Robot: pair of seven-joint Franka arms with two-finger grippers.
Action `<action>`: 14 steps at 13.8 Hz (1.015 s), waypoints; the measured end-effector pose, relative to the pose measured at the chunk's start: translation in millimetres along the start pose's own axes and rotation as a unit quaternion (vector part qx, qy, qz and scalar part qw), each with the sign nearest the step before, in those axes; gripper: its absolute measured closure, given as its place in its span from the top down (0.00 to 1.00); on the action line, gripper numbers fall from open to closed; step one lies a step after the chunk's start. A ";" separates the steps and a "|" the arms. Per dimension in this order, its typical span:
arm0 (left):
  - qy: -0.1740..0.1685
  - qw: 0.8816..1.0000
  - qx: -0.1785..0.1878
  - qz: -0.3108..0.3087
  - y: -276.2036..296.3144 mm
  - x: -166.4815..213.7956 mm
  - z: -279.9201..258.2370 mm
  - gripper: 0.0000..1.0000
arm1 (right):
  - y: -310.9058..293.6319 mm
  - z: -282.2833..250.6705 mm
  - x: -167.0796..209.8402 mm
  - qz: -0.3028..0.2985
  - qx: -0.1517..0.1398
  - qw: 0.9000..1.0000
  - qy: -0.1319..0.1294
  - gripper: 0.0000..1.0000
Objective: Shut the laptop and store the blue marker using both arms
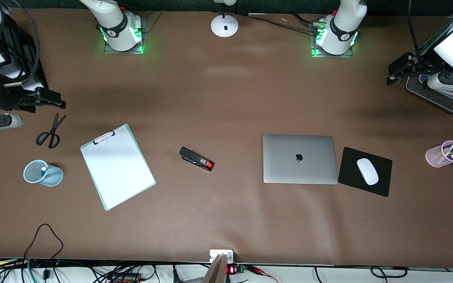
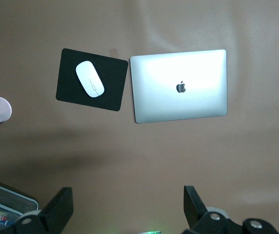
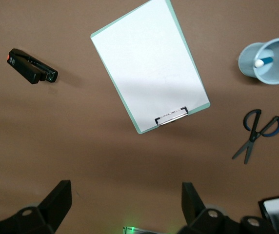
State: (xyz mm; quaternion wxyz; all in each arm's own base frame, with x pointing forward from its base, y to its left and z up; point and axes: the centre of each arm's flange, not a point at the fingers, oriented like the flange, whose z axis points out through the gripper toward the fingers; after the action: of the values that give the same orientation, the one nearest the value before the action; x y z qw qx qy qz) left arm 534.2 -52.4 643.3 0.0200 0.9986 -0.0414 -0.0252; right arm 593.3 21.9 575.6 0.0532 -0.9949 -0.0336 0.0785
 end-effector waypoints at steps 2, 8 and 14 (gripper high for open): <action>-0.001 1.000 0.001 0.000 -0.4 0.0 0.6 1.00 | -2.7 -8.0 -6.6 0.019 -0.008 1.000 0.002 1.00; 0.003 1.000 0.011 -0.002 -3.5 -0.6 -1.3 1.00 | 96.4 -32.6 -26.9 0.115 -0.008 0.993 0.018 1.00; 0.008 1.000 0.019 -0.003 -5.1 -0.6 -3.0 1.00 | 91.8 -45.9 -32.9 0.104 -0.055 0.993 0.026 1.00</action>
State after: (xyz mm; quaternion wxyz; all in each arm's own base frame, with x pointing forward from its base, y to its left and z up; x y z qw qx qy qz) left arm 534.2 -47.2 646.2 0.0012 0.9991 -0.0390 -0.0161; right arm 573.6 -76.3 615.5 -0.0095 -0.9962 0.0668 0.0554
